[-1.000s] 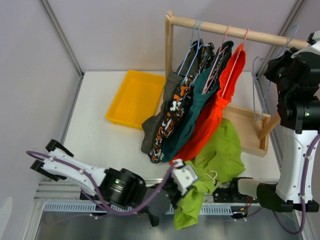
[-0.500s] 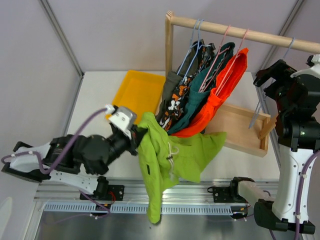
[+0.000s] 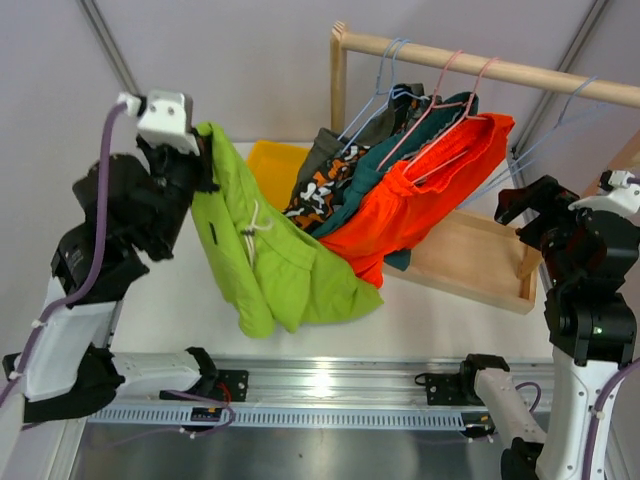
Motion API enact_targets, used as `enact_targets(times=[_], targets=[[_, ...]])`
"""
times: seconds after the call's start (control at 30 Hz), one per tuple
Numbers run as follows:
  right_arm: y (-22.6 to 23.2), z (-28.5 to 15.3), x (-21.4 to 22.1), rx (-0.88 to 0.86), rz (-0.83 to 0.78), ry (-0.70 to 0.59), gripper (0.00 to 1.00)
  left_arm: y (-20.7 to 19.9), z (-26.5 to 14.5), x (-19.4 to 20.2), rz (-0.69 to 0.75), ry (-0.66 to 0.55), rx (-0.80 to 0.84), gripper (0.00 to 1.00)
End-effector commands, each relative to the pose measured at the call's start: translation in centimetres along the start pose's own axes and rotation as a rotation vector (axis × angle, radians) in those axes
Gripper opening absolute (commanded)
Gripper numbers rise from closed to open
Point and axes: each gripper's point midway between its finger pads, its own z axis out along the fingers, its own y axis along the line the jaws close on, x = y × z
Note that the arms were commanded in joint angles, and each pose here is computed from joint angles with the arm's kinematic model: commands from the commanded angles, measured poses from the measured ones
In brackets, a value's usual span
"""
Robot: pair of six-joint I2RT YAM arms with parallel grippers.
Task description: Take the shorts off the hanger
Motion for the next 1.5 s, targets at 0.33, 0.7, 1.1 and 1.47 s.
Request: enact_targets(times=[0.33,0.7,1.1,1.47], targets=[[0.4,-1.7,6.4,-0.111,0.038,0.154,0.99,12.9,10.8,-3.1,-0.111,-0.052,-0.371,0.00],[1.0,-0.4,7.8,-0.151,0.030,0.186,0.99,21.0,11.3,-4.8,-0.175,-0.131,-0.731,0.00],[1.6,1.2,9.5,-0.202,0.055,0.216,0.99,23.2,8.0,-8.3,-0.133,-0.275,-0.852,0.00],[0.4,0.8,10.5,-0.167,0.041,0.216,0.99,14.4,17.0,-8.6,-0.153,-0.291,-0.418,0.00]])
